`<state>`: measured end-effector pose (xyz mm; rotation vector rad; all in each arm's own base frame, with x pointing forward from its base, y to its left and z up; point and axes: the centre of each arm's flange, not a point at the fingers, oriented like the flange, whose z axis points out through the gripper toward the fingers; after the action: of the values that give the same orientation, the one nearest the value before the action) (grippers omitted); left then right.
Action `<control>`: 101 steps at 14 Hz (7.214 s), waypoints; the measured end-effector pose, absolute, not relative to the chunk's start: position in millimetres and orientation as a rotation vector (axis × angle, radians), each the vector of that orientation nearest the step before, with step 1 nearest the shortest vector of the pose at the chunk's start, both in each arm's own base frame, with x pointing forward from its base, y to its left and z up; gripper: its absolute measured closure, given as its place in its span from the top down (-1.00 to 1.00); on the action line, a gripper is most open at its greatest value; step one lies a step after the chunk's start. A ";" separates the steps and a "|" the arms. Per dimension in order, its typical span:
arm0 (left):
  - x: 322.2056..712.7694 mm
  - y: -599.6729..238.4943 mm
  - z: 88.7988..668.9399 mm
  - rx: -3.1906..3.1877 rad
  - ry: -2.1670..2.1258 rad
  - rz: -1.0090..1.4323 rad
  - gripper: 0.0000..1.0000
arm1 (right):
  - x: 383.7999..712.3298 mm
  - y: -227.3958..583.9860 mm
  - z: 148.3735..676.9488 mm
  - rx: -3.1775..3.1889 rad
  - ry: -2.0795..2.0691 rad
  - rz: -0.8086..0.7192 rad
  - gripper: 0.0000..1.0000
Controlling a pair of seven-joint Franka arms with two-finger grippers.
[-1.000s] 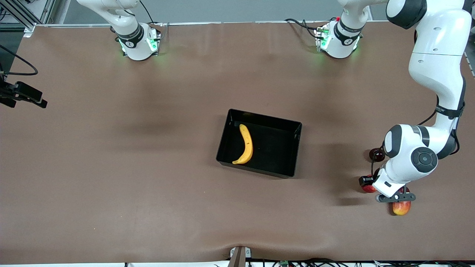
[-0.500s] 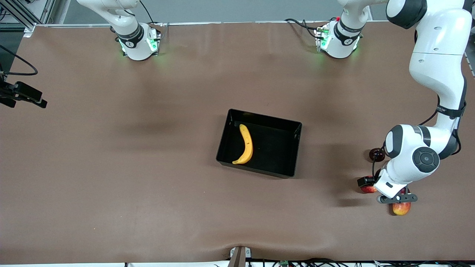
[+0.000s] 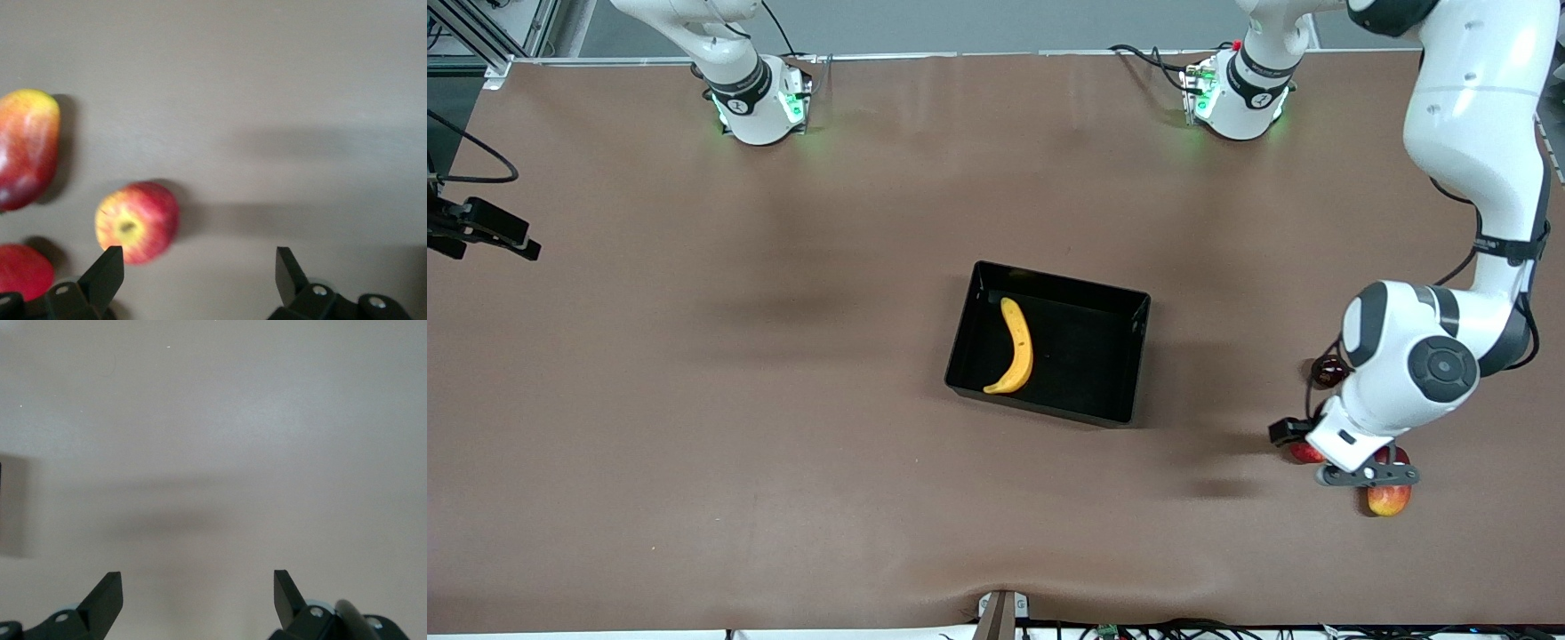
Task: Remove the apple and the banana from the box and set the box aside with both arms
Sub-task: 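Lower the apple onto the table beside the plum, open left gripper, then move the left gripper back into the tray and grasp the banana, then lift the yellow banana out of the tray with the left gripper, then carry the banana toward the fruits while the right gripper reaches the tray, then drag the tray with the right gripper while the left gripper lowers the banana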
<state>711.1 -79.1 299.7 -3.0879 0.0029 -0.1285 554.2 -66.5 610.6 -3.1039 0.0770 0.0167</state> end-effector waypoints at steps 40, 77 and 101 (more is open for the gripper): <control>535.0 -496.7 181.1 -3.232 0.096 -0.082 -0.29 | 556.9 -74.5 603.0 -3.102 0.099 0.037 1.00; 695.6 -145.8 278.9 -3.023 0.359 0.041 -0.29 | 612.8 272.2 406.6 -2.965 0.325 0.139 1.00; 691.1 -118.6 220.0 -2.875 0.450 -0.014 0.69 | 581.7 428.5 266.8 -2.969 0.461 0.066 -0.89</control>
<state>691.1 -118.6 220.0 -2.8753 0.4498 -0.0145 581.7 428.5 266.8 -2.9691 0.4615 0.0662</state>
